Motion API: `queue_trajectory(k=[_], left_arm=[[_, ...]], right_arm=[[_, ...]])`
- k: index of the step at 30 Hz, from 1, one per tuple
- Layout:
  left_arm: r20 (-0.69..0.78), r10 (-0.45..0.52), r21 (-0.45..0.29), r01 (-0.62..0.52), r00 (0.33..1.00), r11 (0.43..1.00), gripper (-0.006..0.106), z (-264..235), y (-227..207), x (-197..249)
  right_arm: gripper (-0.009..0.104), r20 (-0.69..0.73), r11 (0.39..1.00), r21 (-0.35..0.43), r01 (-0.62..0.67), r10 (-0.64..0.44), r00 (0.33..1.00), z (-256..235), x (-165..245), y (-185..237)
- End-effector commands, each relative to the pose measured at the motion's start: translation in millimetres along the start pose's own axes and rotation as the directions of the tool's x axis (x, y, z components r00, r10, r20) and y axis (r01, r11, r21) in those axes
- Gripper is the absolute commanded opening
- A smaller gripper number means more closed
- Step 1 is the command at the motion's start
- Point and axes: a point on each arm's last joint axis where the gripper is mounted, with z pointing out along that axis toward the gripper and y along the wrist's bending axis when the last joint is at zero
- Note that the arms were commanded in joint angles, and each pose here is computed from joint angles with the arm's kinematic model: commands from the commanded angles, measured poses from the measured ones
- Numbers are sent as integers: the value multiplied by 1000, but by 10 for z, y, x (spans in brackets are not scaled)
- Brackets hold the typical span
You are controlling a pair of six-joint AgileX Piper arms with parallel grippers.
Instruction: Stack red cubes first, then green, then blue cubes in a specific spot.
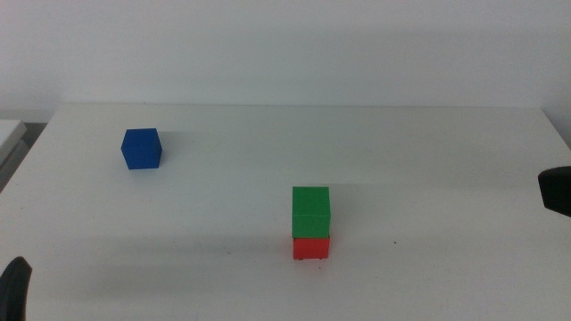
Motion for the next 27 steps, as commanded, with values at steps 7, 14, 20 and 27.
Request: queue_trajectory(k=[7,14,20,27], left_arm=[[15,2,1,-2,1000,1000,94,-3,-1,-14],[-3,-15,1,15,1000,1000,94,33,-14,-194],[-124,-15,-10,14,992,1000,94,495,-71,-1094],[-423,-30,-41,15,906,999,94,1308,-97,-1490]], right_arm=[[93,-15,1000,-14,0,0,1000,42,3,16],[93,-13,1000,-14,-1,1,1000,38,-1,16],[93,-13,1000,-14,-1,1,1000,38,-1,16],[93,-13,1000,-14,-1,1,1000,38,-1,16]])
